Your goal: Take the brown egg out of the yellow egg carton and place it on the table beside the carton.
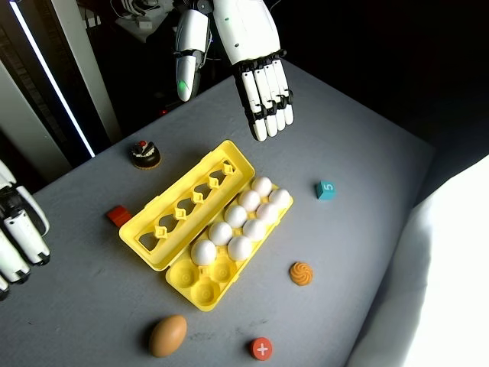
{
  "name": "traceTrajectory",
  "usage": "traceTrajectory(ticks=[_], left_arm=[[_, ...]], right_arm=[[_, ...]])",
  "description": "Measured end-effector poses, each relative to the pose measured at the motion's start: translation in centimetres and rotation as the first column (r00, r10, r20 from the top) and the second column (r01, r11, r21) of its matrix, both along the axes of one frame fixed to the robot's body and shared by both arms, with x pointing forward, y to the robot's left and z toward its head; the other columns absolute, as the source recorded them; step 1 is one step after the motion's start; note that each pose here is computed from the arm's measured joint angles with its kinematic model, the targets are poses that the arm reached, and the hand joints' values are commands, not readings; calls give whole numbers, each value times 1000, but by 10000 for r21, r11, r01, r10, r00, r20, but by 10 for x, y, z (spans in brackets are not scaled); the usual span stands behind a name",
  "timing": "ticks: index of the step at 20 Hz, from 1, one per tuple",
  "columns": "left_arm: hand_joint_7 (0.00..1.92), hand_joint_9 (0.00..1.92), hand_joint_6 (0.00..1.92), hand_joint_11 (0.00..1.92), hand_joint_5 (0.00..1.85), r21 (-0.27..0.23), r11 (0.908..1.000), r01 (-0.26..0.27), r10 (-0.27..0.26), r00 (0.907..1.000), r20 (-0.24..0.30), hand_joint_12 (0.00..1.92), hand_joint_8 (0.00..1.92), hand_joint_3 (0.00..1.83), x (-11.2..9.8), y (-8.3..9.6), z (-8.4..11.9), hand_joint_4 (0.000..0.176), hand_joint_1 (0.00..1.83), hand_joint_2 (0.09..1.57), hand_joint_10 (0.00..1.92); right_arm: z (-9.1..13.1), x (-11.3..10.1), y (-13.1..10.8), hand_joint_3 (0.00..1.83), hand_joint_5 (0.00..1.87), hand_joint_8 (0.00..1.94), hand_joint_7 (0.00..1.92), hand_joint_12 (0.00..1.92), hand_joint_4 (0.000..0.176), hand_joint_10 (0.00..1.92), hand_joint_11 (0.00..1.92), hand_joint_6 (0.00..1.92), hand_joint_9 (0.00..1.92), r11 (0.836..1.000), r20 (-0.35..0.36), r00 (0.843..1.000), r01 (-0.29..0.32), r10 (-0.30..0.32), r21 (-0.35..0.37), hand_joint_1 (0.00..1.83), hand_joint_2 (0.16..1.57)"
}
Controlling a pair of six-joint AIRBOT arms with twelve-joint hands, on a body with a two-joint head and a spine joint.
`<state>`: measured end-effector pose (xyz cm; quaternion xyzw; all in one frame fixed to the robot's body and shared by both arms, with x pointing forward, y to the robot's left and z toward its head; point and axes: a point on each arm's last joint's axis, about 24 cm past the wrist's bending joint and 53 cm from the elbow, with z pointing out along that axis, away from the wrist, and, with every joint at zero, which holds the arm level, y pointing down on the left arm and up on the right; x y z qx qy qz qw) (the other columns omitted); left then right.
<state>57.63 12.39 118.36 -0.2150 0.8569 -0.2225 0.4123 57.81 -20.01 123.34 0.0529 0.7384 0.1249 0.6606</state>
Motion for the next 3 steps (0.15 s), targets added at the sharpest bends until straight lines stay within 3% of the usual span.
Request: traceTrajectory(ticks=[3], left_arm=[[57,42,5,15,51,-2,10000,-4,4,10000,47,9,7,0,1,0,2,0,0,1171,8]], right_arm=[[-4,-1,4,0,779,1941,781,1921,0,1921,615,1921,670,9999,-140,9998,-166,166,-22,544,1502]])
